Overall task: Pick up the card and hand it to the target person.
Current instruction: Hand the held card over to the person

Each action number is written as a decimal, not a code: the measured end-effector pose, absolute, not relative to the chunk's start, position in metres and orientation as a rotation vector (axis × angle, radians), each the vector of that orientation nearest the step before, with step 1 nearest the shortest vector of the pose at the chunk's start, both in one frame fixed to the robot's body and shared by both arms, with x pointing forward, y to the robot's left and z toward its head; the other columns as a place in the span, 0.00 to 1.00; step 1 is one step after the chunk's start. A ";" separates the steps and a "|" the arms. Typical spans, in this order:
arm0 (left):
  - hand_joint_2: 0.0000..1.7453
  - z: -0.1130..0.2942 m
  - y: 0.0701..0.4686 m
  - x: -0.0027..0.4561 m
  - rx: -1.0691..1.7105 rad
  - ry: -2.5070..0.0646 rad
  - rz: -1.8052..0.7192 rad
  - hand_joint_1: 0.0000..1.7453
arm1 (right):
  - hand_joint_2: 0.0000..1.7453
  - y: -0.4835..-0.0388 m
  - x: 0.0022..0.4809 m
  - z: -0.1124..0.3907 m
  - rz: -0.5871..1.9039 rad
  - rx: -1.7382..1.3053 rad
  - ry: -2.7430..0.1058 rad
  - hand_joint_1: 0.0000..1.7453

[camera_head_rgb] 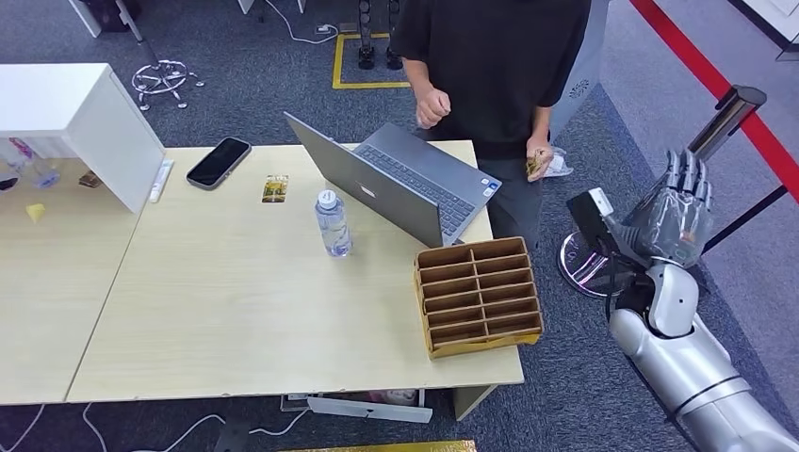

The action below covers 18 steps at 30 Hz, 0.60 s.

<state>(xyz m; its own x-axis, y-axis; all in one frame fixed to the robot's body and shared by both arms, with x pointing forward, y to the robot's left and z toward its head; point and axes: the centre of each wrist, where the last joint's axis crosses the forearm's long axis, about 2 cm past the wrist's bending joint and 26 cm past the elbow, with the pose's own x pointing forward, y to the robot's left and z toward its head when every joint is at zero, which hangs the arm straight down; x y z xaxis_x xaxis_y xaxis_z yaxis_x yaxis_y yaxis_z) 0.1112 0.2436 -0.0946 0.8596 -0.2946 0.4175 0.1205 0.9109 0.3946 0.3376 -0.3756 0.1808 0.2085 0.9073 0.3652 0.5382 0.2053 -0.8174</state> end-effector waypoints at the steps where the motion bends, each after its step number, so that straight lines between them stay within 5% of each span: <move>1: 0.00 -0.095 0.244 0.110 0.369 -0.489 -0.219 0.00 | 0.00 -0.378 0.331 0.177 0.440 -1.463 -1.453 0.00; 10: 0.00 -0.100 0.246 0.089 0.375 -0.461 -0.163 0.00 | 0.00 -0.396 0.257 0.148 0.338 -1.387 -1.606 0.00; 18: 0.00 -0.102 0.249 0.082 0.352 -0.427 -0.137 0.00 | 0.00 -0.438 0.193 0.099 -0.308 -1.332 -1.415 0.00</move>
<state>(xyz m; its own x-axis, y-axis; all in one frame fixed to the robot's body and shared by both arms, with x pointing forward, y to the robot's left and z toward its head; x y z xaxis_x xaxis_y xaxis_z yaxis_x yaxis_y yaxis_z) 0.0820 0.2490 -0.1016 0.9023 -0.2031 0.3803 0.0569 0.9305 0.3618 0.1932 -0.4380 0.0993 0.2491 0.5303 0.8104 0.8192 0.3310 -0.4684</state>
